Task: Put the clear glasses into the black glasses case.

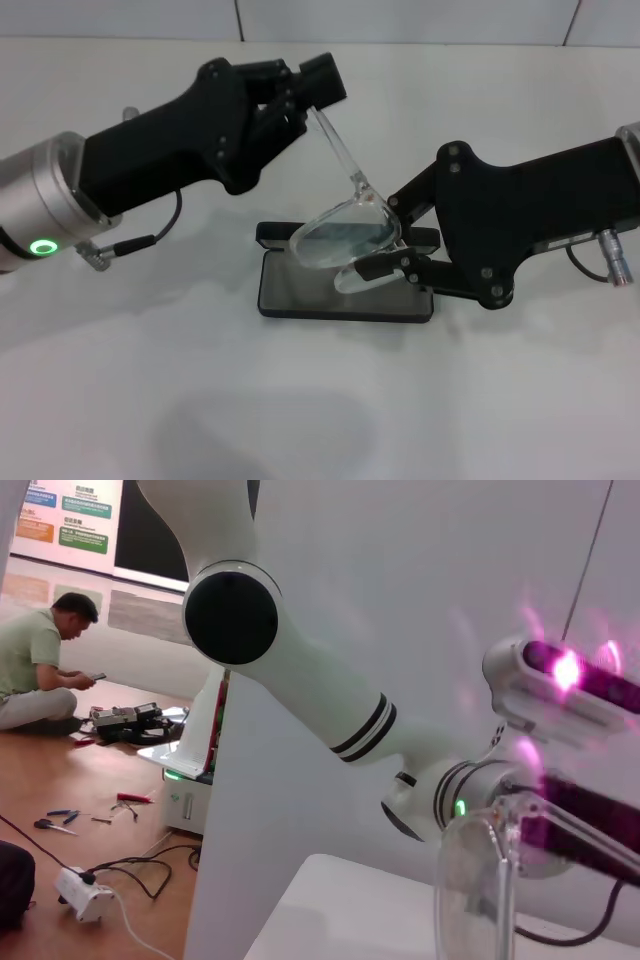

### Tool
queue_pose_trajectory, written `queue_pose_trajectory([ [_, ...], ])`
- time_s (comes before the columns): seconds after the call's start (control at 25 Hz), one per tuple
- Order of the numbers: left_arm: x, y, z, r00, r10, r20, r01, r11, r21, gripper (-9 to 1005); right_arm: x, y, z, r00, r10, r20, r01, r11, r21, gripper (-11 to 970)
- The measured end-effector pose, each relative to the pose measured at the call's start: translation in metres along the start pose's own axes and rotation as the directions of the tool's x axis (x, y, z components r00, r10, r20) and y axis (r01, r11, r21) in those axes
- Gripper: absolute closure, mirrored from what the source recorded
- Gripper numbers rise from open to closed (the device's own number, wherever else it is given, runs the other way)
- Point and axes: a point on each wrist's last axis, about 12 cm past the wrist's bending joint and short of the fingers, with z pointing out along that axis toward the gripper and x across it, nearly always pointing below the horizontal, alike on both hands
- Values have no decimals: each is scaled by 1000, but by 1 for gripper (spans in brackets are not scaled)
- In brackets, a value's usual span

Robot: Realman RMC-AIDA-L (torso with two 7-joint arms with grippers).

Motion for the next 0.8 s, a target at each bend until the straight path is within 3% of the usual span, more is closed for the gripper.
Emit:
queue_pose_trajectory([
  [0.8,7,-3,8,995,-8,-95,15,998,69,934,1,-1,-2,1000,-12,13,12,1000,19,844],
])
